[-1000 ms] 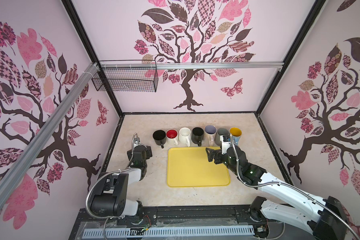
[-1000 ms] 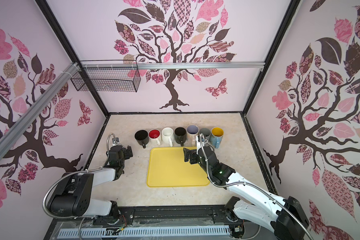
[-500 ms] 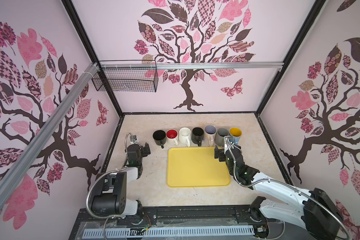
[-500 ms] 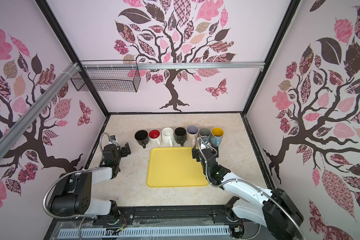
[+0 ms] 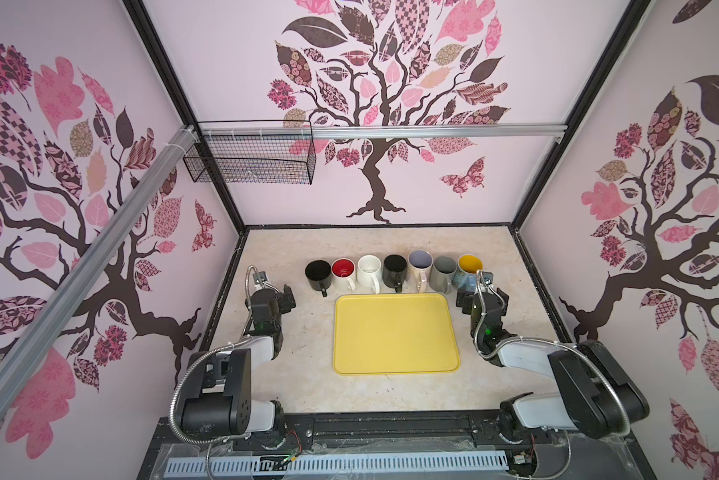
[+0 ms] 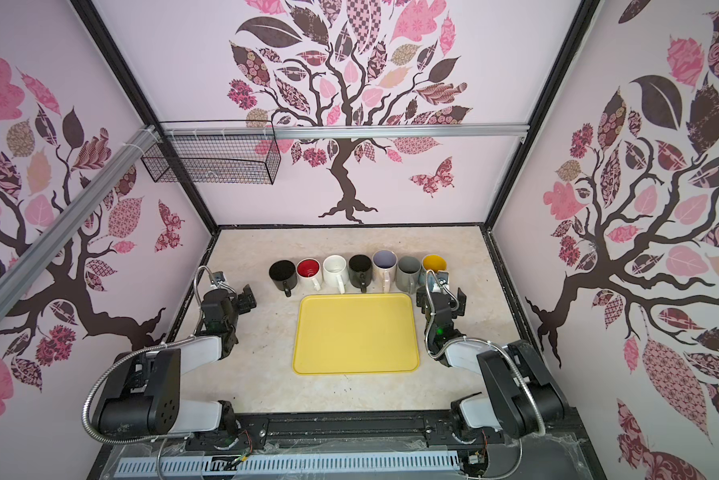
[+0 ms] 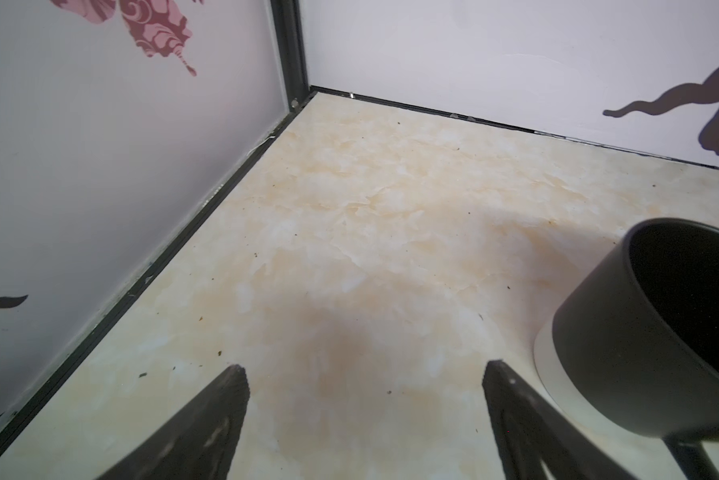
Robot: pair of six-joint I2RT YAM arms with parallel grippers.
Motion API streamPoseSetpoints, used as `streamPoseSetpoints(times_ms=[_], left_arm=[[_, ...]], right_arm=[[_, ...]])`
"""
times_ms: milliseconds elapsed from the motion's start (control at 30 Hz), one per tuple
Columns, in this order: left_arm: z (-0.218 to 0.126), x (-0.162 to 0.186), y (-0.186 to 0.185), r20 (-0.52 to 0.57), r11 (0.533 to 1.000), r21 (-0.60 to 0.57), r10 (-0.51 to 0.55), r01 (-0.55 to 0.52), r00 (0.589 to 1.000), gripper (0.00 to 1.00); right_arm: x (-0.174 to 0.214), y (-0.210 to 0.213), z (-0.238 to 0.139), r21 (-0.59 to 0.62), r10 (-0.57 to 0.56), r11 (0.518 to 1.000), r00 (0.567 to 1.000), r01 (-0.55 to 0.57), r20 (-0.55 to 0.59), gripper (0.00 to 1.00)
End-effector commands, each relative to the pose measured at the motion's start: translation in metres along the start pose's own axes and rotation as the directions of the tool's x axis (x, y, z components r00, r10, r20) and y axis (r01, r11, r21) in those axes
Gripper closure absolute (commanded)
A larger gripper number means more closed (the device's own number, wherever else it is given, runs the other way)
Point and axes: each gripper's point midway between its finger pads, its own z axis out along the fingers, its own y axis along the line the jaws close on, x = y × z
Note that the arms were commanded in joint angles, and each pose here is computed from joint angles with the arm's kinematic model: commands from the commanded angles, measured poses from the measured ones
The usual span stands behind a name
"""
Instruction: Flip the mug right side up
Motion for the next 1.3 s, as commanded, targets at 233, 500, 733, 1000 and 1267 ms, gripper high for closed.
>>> streamPoseSetpoints(times_ms=[233, 500, 733, 1000, 1267], left_arm=[[0.012, -0.001, -0.006, 0.157, 1.000, 0.019, 0.013, -0.017, 0.987, 0.03], [0.012, 0.000, -0.008, 0.133, 0.999, -0.016, 0.046, -0.044, 0.990, 0.03], [0.012, 0.000, -0.008, 0.134, 0.999, -0.017, 0.046, -0.044, 0.990, 0.03], [0.012, -0.001, -0.008, 0.135, 0.999, -0.017, 0.046, -0.044, 0.990, 0.04], [0.013, 0.000, -0.008, 0.132, 0.999, -0.016, 0.046, -0.044, 0.990, 0.04]], right_arm=[[0.002, -0.021, 0.018, -0.157, 0.215, 0.968, 0.971, -0.197, 0.101, 0.00], [0.005, -0.014, 0.022, -0.141, 0.175, 0.976, 0.983, -0.165, 0.061, 0.00], [0.005, -0.014, 0.020, -0.141, 0.169, 0.977, 0.983, -0.159, 0.066, 0.00], [0.004, -0.014, 0.020, -0.141, 0.170, 0.977, 0.983, -0.159, 0.067, 0.00], [0.005, -0.013, 0.020, -0.142, 0.169, 0.977, 0.984, -0.158, 0.064, 0.00]])
